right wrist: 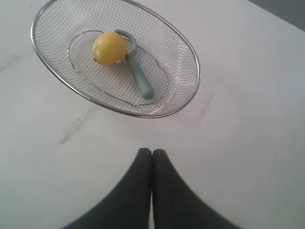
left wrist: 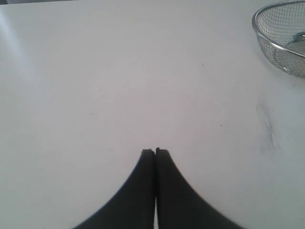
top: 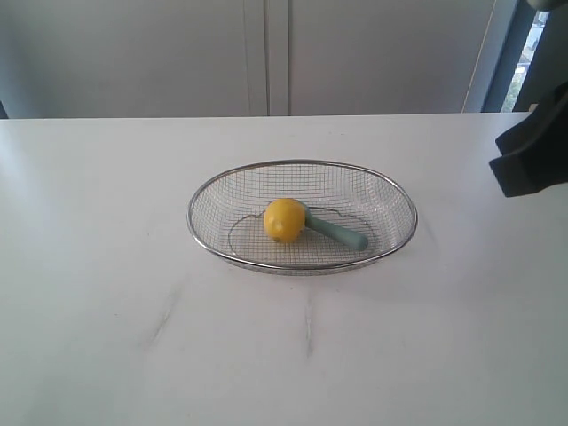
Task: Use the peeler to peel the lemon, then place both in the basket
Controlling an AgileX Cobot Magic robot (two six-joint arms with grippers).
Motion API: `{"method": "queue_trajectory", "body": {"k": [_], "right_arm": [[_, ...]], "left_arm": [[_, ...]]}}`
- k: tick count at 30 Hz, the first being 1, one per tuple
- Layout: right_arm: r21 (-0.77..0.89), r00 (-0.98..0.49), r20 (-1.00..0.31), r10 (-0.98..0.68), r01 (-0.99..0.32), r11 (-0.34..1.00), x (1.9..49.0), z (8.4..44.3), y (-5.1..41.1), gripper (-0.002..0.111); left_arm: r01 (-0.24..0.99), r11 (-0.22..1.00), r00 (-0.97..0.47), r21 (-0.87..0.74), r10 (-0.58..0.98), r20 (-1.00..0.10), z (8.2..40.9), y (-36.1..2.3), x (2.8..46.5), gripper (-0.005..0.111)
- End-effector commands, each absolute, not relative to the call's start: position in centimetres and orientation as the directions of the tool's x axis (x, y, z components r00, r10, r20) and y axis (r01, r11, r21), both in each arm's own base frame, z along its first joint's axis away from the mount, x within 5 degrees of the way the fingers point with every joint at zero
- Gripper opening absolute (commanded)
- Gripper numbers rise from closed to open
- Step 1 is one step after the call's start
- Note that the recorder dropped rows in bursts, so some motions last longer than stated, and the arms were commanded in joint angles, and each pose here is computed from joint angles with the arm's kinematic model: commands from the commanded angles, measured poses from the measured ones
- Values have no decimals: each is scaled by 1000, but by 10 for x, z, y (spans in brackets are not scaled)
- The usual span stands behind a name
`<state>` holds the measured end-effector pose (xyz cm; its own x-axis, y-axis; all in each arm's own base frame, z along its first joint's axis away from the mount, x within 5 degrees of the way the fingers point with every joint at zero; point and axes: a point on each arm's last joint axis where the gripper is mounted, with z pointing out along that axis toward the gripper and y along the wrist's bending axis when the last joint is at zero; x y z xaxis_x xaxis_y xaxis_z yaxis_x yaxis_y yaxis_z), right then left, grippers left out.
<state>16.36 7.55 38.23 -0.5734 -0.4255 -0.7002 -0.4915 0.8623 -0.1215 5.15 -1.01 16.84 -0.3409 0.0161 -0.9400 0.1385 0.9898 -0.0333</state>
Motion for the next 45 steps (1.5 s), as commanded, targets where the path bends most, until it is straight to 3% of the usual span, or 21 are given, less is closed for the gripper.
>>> {"method": "queue_trajectory", "body": {"k": [1,45], "right_arm": [[-123,-572,-705,-419,-483,867,163,382,74,0],[-123,-568,-709,-417,-483,867,161,383,73,0]], "left_arm": [[118,989,-337,-86,-41,-941,169,-10,52,0],[120,990,-337,-78,-33,-941,169,-10,52,0]]}}
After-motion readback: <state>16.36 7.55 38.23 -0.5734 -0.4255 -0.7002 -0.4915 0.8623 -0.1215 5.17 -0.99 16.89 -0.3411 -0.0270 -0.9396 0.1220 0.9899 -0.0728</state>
